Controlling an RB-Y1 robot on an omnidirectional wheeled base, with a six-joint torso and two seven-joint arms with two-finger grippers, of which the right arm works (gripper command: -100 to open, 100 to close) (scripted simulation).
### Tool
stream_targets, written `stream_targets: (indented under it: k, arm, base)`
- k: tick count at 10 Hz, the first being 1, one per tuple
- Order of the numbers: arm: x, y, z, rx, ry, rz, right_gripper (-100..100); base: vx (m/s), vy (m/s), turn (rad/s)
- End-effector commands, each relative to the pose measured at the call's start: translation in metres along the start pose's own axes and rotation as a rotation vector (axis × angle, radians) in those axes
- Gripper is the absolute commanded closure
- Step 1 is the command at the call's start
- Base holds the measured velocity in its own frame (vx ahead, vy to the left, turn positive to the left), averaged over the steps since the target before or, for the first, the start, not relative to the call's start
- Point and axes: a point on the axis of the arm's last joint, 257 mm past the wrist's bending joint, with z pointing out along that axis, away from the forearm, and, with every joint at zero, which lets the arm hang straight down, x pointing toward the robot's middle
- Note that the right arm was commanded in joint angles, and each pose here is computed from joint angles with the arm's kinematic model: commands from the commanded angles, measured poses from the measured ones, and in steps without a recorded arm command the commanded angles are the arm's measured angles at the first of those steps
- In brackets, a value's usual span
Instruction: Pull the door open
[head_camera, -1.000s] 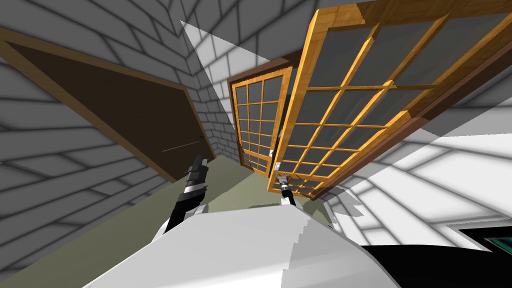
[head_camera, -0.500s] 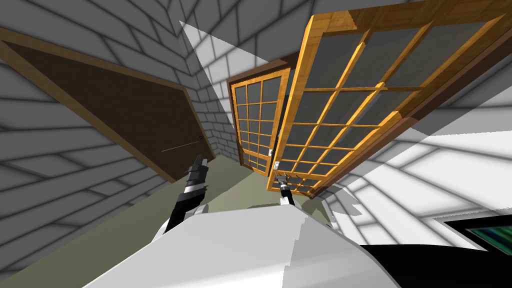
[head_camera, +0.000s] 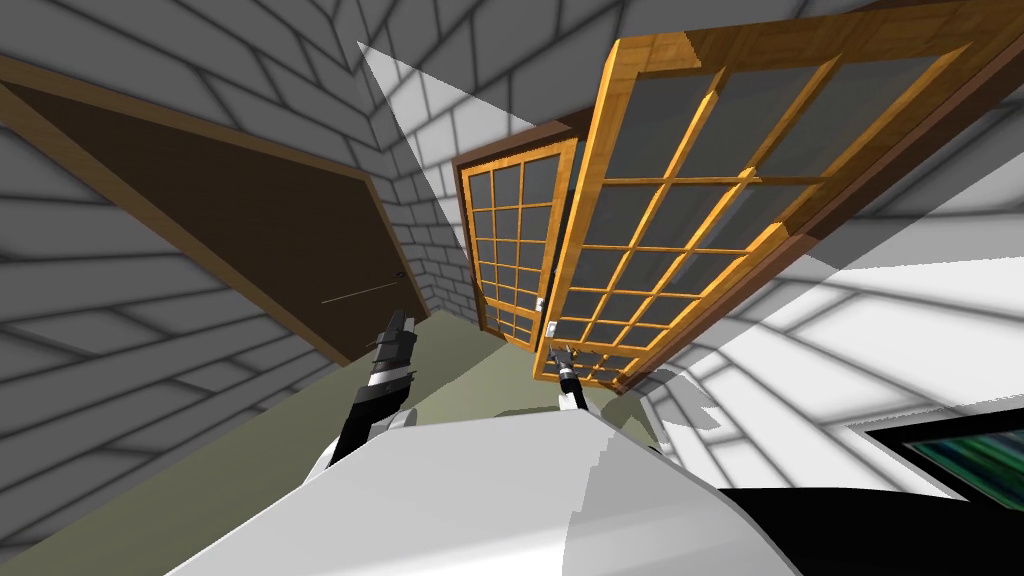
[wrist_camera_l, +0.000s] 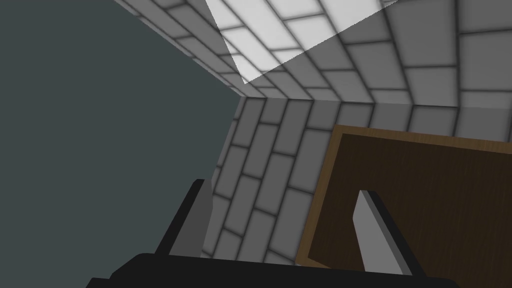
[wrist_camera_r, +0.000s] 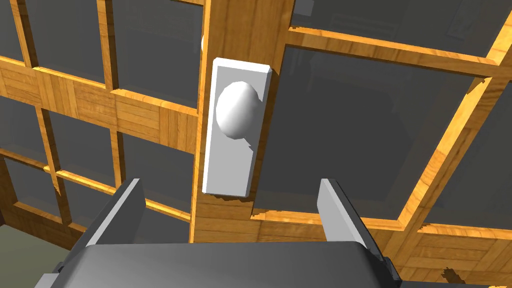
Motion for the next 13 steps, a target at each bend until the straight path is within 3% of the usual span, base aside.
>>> stream_targets:
  k: [1,5,6,7,13]
  arm:
    - [0.001,-0.003,0.0007,0.003,0.000,0.043,-100]
    - [0.001,-0.009,0.0021,0.008,-0.001,0.123,-100]
    - [0.001,-0.008,0.0016,0.007,-0.001,0.109,-100]
    - [-0.003,0.013,-0.0024,-0.014,-0.004,0.114,-100]
    - [-0.010,0.077,-0.0168,-0.079,-0.007,0.114,-100]
  base:
    - [-0.030,-0.007,-0.014]
    - [-0.025,-0.008,-0.015]
    - [-0.009,-0.002,-0.002]
    - [0.138,0.041,0.171]
    - [0.227,0.006,0.116]
